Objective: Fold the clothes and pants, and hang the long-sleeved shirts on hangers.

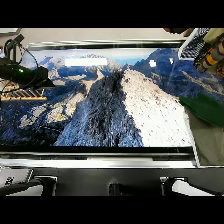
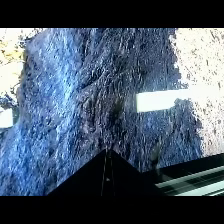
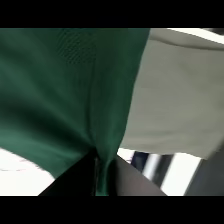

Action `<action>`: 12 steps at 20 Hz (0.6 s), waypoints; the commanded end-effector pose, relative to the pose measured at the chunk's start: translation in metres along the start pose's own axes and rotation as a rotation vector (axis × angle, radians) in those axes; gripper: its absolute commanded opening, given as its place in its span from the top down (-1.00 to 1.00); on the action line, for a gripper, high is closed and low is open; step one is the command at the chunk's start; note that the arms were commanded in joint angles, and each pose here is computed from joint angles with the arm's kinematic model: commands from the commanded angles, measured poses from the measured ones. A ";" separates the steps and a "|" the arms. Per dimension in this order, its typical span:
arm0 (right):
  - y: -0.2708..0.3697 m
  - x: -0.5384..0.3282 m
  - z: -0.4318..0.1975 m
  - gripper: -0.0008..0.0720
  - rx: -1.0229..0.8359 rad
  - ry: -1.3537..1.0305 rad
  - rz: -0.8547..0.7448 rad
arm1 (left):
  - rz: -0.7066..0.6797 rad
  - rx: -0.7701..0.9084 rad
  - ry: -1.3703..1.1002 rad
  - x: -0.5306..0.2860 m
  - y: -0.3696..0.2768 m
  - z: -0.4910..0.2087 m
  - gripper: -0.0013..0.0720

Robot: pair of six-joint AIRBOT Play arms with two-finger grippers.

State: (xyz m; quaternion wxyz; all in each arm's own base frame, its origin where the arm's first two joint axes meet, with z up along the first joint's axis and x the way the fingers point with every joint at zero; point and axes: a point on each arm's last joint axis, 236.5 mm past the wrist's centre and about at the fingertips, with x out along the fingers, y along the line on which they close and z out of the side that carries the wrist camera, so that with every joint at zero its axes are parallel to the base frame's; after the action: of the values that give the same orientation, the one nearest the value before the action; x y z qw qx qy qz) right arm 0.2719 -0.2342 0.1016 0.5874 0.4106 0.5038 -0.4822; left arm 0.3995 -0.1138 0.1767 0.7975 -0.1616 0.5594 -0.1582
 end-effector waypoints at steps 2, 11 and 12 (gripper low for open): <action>-0.050 0.041 -0.024 0.89 0.002 -0.024 -0.130 | -0.001 -0.003 0.003 0.000 0.000 -0.001 0.92; -0.096 0.069 -0.041 0.88 -0.070 -0.005 -0.293 | -0.001 -0.002 0.003 0.000 0.000 -0.001 0.92; -0.100 0.070 -0.042 0.88 -0.071 -0.003 -0.308 | -0.001 -0.002 0.003 0.000 0.000 -0.001 0.92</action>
State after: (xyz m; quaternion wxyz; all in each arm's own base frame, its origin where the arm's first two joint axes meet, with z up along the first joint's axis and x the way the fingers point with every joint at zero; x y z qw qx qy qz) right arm 0.1808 -0.2217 0.0300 0.5303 0.3304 0.5621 -0.5420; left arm 0.3986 -0.1142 0.1765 0.7962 -0.1621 0.5609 -0.1586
